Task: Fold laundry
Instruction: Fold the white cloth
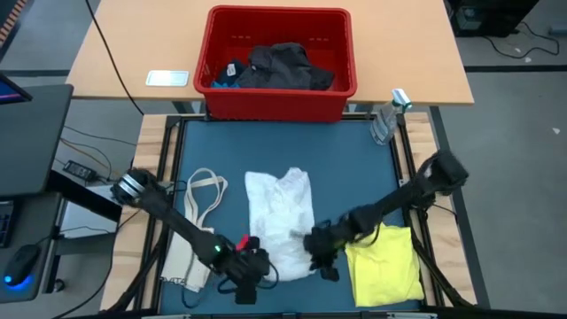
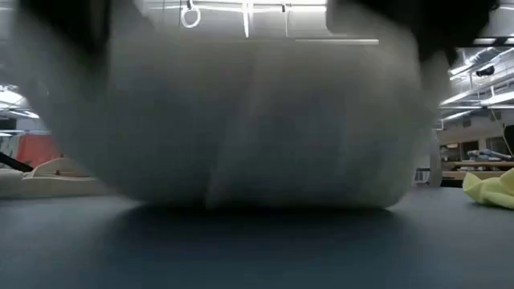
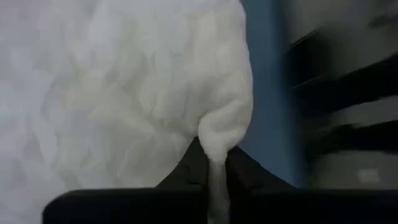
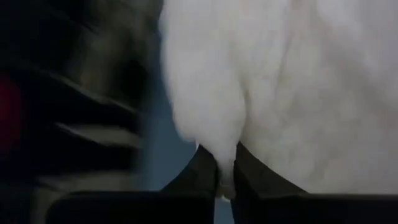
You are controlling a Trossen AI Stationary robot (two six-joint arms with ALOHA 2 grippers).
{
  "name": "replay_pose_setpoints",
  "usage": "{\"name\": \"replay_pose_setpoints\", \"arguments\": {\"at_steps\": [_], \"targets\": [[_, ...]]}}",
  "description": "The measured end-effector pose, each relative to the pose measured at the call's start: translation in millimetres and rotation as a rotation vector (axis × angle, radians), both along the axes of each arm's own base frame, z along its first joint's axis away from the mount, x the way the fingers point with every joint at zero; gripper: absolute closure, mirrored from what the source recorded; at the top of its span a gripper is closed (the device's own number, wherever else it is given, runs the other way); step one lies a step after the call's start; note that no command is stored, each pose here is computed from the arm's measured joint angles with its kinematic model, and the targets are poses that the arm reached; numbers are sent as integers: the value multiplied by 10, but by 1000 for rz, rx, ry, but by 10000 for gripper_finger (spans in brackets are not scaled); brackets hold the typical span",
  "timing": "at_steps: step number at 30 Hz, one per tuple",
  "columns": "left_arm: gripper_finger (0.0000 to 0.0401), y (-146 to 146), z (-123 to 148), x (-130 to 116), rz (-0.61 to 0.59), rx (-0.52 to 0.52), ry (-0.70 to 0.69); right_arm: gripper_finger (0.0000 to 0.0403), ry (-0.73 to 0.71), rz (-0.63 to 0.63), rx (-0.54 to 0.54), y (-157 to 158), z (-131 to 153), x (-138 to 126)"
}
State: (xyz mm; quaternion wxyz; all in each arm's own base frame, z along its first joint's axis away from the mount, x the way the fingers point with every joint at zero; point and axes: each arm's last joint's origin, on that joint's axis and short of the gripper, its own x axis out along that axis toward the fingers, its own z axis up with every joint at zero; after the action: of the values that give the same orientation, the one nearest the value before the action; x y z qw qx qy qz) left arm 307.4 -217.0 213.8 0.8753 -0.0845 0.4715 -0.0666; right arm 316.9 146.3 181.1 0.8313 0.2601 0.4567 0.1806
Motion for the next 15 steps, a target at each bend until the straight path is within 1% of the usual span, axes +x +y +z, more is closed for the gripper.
{"name": "replay_pose_setpoints", "arguments": {"at_steps": [2, 5, 8, 9, 12, 15], "targets": [[376, 156, 248, -27, 16, -40, 24, 380, -19, -4, 89, -183, 205, 13], [378, 491, 464, -48, 94, -63, 72, 386, -19, -44, 138, -517, 373, 11], [386, 914, 628, -78, 213, -71, 93, 386, -36, -106, 162, -908, 494, 17], [386, 1062, 619, -87, 254, -60, 113, 386, -32, -130, 155, -1045, 493, 20], [387, 1531, 446, -55, 350, -27, 198, 386, 10, -222, 131, -1475, 433, 2], [387, 1964, 296, -17, 360, -65, 220, 386, 52, -302, 128, -1889, 358, -54]]}}
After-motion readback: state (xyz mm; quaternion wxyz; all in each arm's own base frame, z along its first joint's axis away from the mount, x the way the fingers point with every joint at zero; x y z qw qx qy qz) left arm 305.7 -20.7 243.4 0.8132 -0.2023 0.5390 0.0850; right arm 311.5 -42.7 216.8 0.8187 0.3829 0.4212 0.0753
